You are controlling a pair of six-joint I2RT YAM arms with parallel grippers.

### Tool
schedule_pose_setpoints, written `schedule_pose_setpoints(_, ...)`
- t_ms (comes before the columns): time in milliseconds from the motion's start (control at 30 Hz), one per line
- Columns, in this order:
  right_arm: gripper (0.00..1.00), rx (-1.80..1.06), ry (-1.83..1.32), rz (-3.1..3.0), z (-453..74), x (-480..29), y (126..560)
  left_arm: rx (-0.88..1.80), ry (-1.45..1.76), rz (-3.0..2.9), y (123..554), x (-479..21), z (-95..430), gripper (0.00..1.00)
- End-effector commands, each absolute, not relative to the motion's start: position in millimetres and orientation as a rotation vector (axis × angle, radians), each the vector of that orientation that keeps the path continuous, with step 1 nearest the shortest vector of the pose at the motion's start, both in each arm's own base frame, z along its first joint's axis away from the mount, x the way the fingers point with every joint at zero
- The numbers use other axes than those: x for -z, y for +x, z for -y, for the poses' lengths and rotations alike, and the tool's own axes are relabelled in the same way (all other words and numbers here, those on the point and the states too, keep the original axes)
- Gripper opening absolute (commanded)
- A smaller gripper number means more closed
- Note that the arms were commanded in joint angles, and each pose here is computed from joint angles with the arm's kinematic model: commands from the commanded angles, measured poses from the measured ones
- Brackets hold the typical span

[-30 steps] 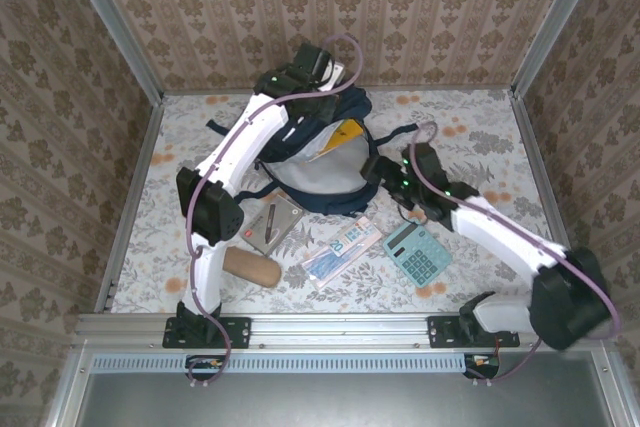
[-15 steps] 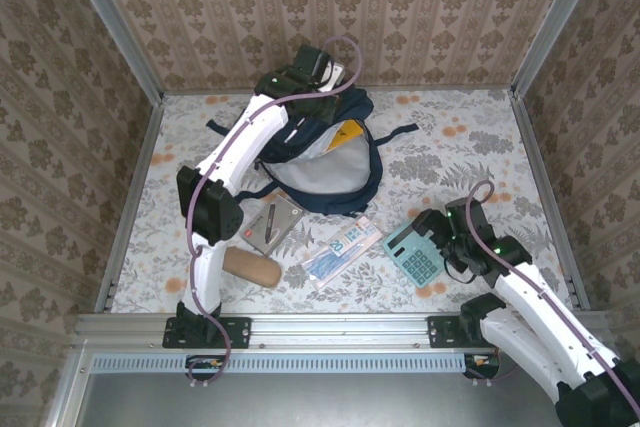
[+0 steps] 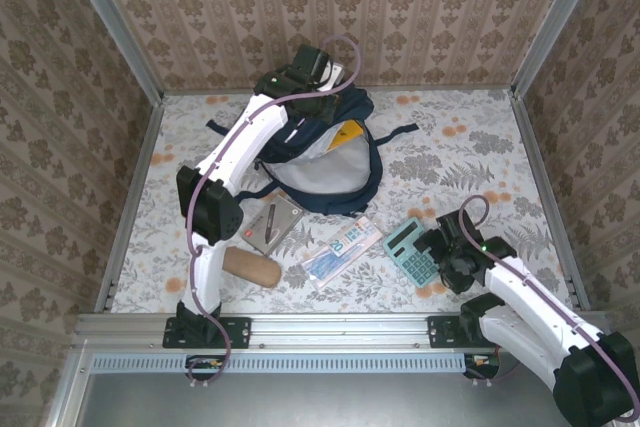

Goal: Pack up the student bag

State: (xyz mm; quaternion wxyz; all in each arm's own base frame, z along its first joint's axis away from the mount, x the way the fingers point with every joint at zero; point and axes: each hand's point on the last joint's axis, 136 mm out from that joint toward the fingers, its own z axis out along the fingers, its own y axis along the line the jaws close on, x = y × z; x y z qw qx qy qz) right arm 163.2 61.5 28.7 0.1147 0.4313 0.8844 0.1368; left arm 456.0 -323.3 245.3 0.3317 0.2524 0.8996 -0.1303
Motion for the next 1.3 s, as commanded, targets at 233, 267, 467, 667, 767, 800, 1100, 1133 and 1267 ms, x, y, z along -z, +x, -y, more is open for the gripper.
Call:
schedule_pose_setpoints(233, 0.99, -0.894, 1.177, -2.411, -108, -38, 207, 0.412, 0.589, -2.247, 466, -285, 326, 0.00)
schedule_pose_setpoints(267, 0.98, -0.969, 1.146, -2.373, -114, -42, 214, 0.414, 0.589, -2.249, 466, -284, 327, 0.00)
schedule_pose_setpoints(467, 0.93, -1.119, 0.965, -2.298, -132, -64, 232, 0.428, 0.592, -2.253, 465, -283, 329, 0.00)
schedule_pose_setpoints(667, 0.87, -1.130, 0.939, -2.312, -135, -75, 232, 0.432, 0.598, -2.257, 462, -284, 330, 0.00)
schedule_pose_setpoints(767, 0.90, -1.040, 0.966, -2.349, -126, -79, 223, 0.433, 0.596, -2.260, 461, -284, 330, 0.00)
schedule_pose_setpoints(800, 0.91, -0.986, 0.992, -2.361, -120, -79, 219, 0.434, 0.595, -2.261, 461, -284, 330, 0.00)
schedule_pose_setpoints(1100, 0.93, -0.824, 1.085, -2.425, -101, -65, 200, 0.445, 0.601, -2.266, 457, -280, 334, 0.00)
schedule_pose_setpoints(1133, 0.93, -0.828, 1.077, -2.424, -101, -64, 201, 0.445, 0.604, -2.265, 457, -281, 334, 0.00)
schedule_pose_setpoints(1267, 0.93, -0.800, 1.074, -2.437, -100, -61, 203, 0.441, 0.604, -2.264, 456, -282, 334, 0.00)
